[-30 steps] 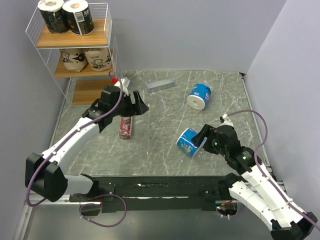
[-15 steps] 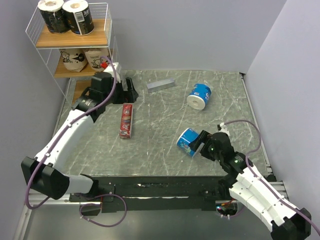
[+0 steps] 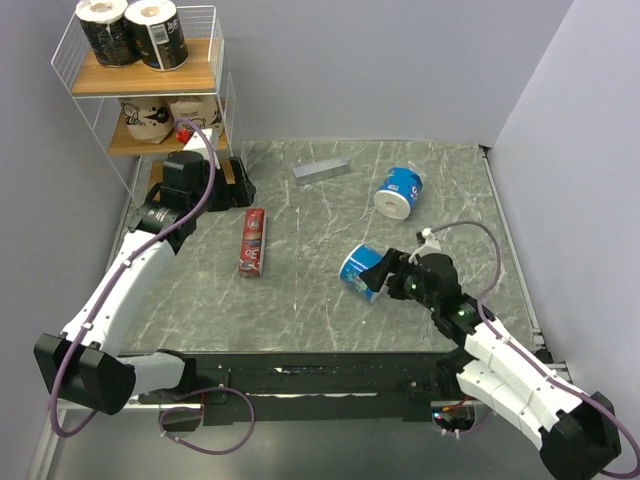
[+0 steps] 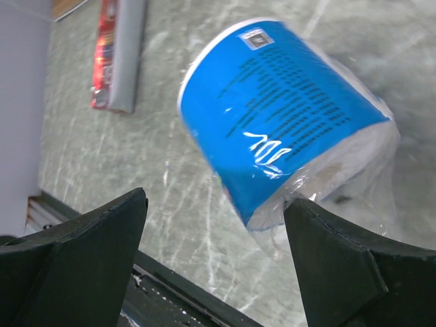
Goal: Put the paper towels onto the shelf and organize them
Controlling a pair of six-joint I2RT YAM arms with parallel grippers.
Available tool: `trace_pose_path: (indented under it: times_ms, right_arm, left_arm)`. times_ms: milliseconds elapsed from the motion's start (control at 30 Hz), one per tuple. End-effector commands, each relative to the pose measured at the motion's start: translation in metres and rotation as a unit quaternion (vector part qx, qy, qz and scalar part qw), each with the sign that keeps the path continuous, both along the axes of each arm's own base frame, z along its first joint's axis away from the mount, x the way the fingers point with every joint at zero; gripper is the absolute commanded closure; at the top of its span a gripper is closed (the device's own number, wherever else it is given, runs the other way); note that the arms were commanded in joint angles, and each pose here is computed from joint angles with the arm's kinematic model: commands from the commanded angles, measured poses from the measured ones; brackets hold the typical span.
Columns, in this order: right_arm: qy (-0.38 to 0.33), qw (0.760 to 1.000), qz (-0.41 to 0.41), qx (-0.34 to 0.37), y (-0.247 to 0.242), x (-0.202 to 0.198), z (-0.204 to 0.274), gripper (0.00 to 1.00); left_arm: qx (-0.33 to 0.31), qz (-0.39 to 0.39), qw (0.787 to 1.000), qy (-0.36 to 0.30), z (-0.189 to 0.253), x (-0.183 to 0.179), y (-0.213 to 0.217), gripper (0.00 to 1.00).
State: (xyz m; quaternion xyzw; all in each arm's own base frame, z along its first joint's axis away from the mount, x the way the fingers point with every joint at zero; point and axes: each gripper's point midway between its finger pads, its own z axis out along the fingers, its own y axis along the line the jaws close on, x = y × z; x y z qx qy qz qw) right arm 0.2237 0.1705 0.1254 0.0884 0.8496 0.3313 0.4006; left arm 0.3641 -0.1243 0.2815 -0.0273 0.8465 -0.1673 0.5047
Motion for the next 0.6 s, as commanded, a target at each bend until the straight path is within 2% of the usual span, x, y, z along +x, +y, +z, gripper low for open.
trace_pose_path:
  times_ms: [0, 200, 567]
  right_arm:
    - [-0.095, 0.993, 0.057, 0.043, 0.035, 0.019, 0.067, 0.13]
    - [-0.1, 0.99, 0.094, 0.035, 0.078, 0.037, 0.082, 0.13]
    - [-0.113, 0.988, 0.098, -0.036, 0.11, 0.093, 0.093, 0.14]
  left_arm:
    - [-0.001, 0.02, 0.999, -0.025, 0.011, 0.008, 0.011, 0.01]
    - [-0.015, 0.03, 0.999, -0.031, 0.018, 0.01, 0.022, 0.01]
    - [-0.06, 0.017, 0.998, -0.007, 0.004, 0.0, 0.014, 0.02]
